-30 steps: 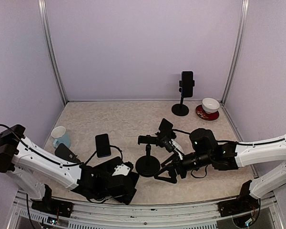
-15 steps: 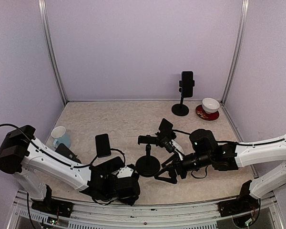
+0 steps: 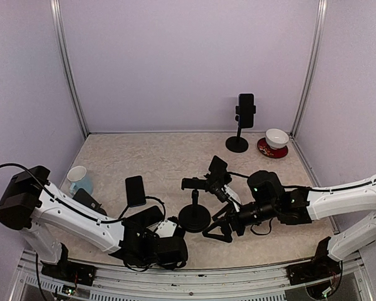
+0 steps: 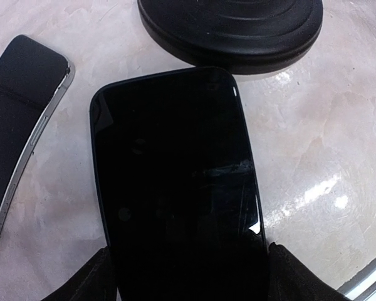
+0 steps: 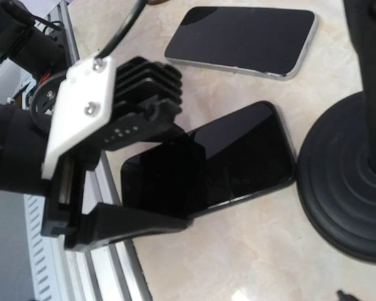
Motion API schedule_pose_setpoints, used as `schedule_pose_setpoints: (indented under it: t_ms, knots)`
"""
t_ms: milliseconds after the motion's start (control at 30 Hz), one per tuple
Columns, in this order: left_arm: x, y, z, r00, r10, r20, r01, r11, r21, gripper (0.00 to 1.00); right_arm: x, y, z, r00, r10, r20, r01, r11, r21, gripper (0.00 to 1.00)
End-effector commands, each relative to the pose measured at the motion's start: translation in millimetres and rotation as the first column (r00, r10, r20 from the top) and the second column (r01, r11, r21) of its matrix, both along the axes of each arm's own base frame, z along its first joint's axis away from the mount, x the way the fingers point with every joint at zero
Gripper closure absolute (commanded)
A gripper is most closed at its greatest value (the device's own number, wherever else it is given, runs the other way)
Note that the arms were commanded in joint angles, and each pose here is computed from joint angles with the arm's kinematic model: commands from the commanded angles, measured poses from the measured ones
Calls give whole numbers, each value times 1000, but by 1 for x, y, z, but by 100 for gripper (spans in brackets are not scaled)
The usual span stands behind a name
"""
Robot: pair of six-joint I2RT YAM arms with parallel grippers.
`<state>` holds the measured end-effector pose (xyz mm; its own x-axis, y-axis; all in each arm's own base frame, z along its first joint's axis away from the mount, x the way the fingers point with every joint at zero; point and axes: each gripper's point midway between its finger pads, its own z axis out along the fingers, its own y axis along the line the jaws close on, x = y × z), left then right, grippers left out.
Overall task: Place the phone on the phone stand
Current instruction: Move the phone to the corner of the board.
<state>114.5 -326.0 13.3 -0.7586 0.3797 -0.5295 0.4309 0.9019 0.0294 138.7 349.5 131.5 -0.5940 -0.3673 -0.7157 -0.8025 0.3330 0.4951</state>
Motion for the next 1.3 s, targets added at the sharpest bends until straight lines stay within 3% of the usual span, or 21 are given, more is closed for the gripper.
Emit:
schedule_pose_setpoints:
  t_ms: [0,200,633,867,933,1033,1133,1267]
  knots:
    - [-8,29,-26,999,-15,-39,21,989,145,32,4,2,6,1000,-4,19,4,1000,9,0]
    - [-8,22,-18,999,-39,-35,42,994,103,43,4,2,7,1000,-5,16,5,1000,14,0]
    - [2,0,49,986,-57,154,72,993,-97,52,-1,7,6,1000,11,-29,-9,999,41,0]
    - [-5,-11,59,977,-115,178,140,981,-136,53,-4,10,2,996,9,-94,-4,998,61,0]
    - [-8,-12,53,978,-128,165,149,982,-120,47,-3,12,1,995,9,-102,-3,998,60,0]
    - [-8,-7,44,986,-95,138,106,992,-74,23,-3,12,-2,994,8,-106,-2,999,51,0]
    - [-10,0,33,992,-65,110,66,998,-5,9,-2,13,1,995,5,-96,0,999,49,0]
    - [-20,0,19,995,-69,71,66,996,52,1,0,14,3,996,3,-88,1,999,47,0]
